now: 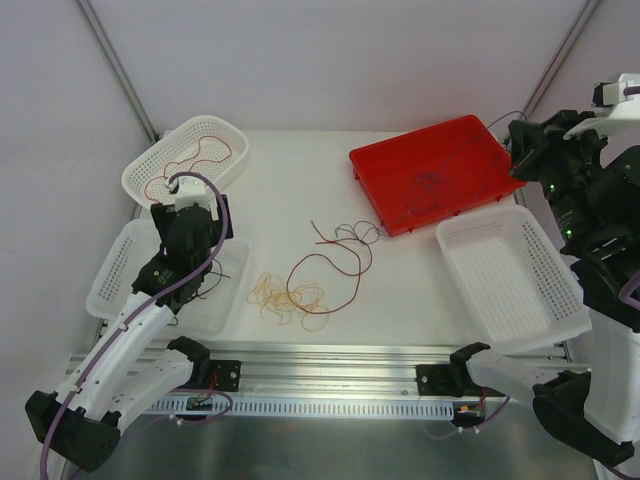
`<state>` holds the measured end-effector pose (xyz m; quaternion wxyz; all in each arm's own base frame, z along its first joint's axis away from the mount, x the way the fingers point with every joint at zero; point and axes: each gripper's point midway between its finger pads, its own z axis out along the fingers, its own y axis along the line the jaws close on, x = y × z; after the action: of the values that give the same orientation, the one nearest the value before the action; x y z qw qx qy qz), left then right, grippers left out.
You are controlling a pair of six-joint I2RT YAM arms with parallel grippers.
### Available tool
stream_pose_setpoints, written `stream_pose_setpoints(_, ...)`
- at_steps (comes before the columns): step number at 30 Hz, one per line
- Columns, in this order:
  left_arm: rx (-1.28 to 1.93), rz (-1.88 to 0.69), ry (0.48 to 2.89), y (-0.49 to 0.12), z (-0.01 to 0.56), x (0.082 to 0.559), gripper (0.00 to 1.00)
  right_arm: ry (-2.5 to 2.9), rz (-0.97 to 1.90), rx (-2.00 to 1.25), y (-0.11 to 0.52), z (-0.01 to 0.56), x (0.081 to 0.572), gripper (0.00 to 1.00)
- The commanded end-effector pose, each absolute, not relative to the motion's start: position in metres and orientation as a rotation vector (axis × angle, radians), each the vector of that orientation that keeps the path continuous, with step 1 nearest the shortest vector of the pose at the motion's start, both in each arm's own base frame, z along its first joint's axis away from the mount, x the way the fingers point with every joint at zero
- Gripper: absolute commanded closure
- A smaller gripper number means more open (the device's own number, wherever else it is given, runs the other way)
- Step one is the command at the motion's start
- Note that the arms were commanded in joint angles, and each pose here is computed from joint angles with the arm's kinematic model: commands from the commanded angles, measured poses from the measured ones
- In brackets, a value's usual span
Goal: Untangle the cables
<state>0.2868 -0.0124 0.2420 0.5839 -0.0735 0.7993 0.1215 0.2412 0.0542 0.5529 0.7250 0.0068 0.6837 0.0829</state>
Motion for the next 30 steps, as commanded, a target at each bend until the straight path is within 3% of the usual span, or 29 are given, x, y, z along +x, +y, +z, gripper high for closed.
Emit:
stream_pose_setpoints(1,-0.198,0.27,1.837,-0.012,0.248,0.291,0.01,1.354,0.296,-0.055,0.075,0.597,0.241,0.99)
stream_pose_setpoints(4,-0.176,0.245,1.85,-0.017,0.245,0.292,0.01,1.308,0.385,-0.096,0.09,0.613,0.237,0.99)
stream_pose_setpoints(11,-0.062,0.091,1.903,-0.047,0.234,0.298,0.01,1.287,0.293,-0.057,0.085,0.611,0.265,0.99)
stream_pose_setpoints(17,-0.041,0.076,1.92,-0.052,0.23,0.299,0.01,1.385,0.16,0.004,0.071,0.576,0.328,0.99)
stream_pose_setpoints(25,-0.037,0.081,1.92,-0.052,0.23,0.299,0.01,1.493,0.225,0.064,0.07,0.527,0.404,0.99)
stream_pose_setpoints(30,-0.034,0.083,1.928,-0.052,0.227,0.3,0.01,1.622,0.23,0.106,0.064,0.467,0.467,0.98)
